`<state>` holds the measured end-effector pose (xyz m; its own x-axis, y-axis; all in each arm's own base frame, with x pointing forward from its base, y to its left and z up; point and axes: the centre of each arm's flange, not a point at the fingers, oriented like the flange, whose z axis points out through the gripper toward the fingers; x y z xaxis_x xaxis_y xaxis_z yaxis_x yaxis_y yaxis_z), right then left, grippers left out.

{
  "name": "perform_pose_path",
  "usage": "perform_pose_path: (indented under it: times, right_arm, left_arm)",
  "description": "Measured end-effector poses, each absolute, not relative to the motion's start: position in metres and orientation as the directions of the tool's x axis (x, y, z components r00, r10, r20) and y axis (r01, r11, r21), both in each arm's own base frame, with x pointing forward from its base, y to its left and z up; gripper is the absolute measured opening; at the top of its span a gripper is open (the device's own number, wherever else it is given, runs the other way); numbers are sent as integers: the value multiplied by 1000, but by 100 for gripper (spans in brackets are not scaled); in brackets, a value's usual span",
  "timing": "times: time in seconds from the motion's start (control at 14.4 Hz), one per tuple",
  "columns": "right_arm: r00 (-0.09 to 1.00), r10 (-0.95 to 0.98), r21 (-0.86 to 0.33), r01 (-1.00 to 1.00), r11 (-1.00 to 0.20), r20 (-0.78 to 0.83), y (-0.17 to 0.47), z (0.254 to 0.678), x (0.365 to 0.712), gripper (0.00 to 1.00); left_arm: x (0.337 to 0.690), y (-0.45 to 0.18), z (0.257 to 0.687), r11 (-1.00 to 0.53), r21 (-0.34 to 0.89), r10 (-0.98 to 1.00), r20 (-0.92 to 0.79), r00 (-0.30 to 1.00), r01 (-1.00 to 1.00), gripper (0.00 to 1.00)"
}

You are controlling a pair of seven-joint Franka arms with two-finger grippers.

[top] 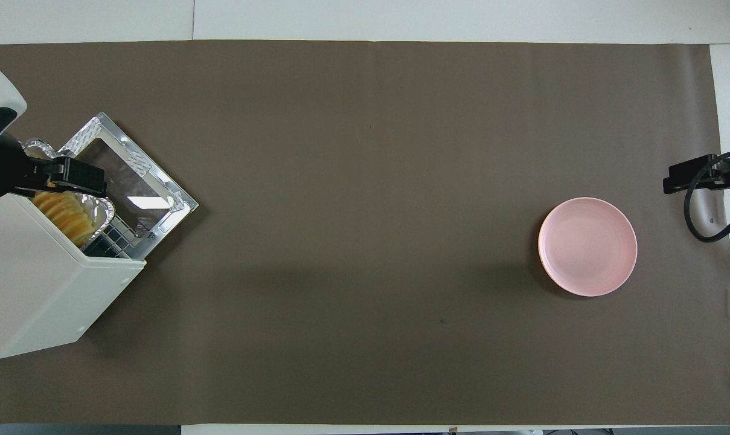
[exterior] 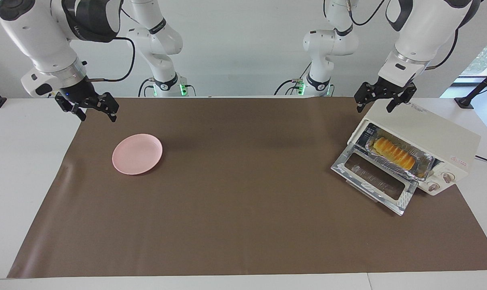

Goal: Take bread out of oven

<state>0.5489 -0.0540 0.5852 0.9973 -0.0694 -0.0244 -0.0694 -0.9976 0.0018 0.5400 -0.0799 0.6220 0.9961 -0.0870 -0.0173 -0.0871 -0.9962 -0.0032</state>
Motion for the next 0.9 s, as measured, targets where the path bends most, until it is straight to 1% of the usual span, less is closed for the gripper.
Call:
perform_pose_path:
  times: [0.9]
  right_arm:
    - [997, -71, 2, -71, -997, -24, -55, 585, 549, 100]
  left_arm:
    - [541, -79, 623, -996, -10, -88, -7, 996, -88, 100]
